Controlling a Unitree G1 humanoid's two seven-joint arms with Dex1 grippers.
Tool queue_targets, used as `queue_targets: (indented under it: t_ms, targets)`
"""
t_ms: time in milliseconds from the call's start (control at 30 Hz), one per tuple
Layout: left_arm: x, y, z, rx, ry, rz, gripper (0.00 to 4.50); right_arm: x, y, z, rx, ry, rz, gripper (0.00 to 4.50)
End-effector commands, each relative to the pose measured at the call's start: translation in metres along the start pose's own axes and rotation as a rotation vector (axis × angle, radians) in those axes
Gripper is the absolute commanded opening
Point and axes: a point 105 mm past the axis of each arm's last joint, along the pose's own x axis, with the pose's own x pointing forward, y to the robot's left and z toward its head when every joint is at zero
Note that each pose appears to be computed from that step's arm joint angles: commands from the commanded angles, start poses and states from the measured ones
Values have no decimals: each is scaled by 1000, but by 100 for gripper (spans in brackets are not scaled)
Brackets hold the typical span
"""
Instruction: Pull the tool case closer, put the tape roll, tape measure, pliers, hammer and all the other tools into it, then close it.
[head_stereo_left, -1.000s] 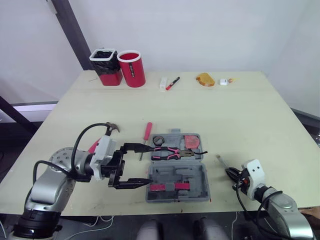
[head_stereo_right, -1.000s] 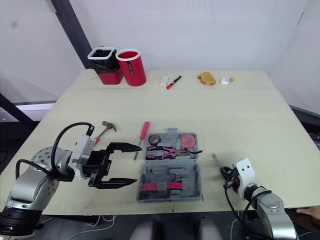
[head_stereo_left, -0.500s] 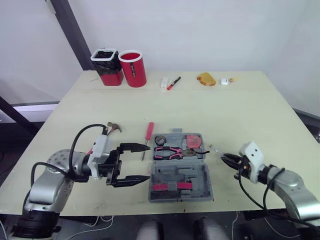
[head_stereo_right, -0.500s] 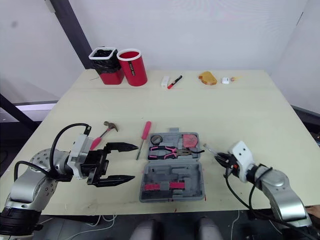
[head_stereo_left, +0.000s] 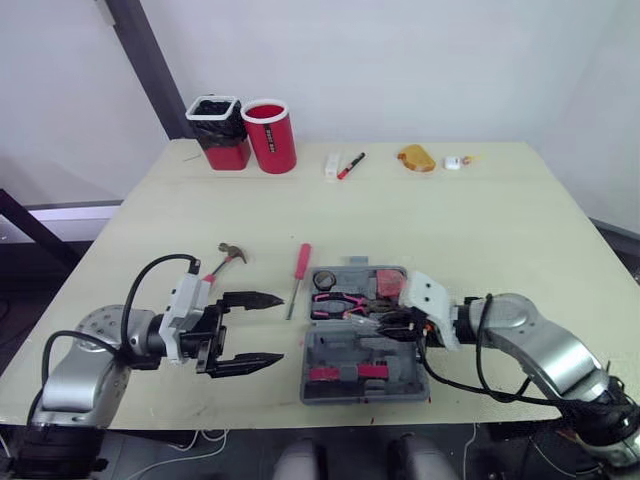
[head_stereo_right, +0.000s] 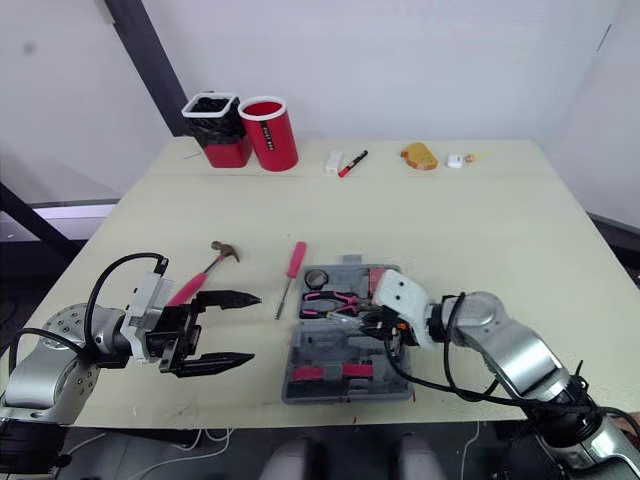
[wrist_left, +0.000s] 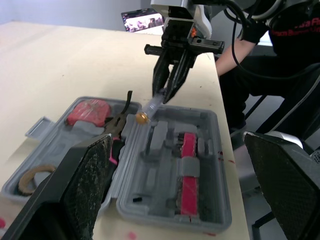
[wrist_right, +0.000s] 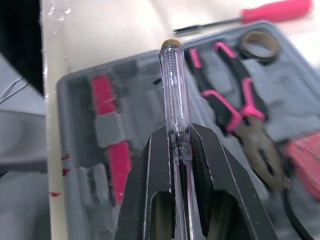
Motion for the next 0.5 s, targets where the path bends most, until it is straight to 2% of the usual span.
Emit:
queue_targets:
  t_ms: [33, 200, 500]
  targets:
    - [-10, 4, 0, 22, 29, 21, 450, 12, 3, 7, -72, 51, 26, 13]
    - [-17, 8, -5, 9, 54, 37, 450, 28, -9, 4, -175, 151, -8, 13]
    - [-20, 10, -10, -4, 79, 47, 450, 50, -13, 2, -209, 184, -20, 13]
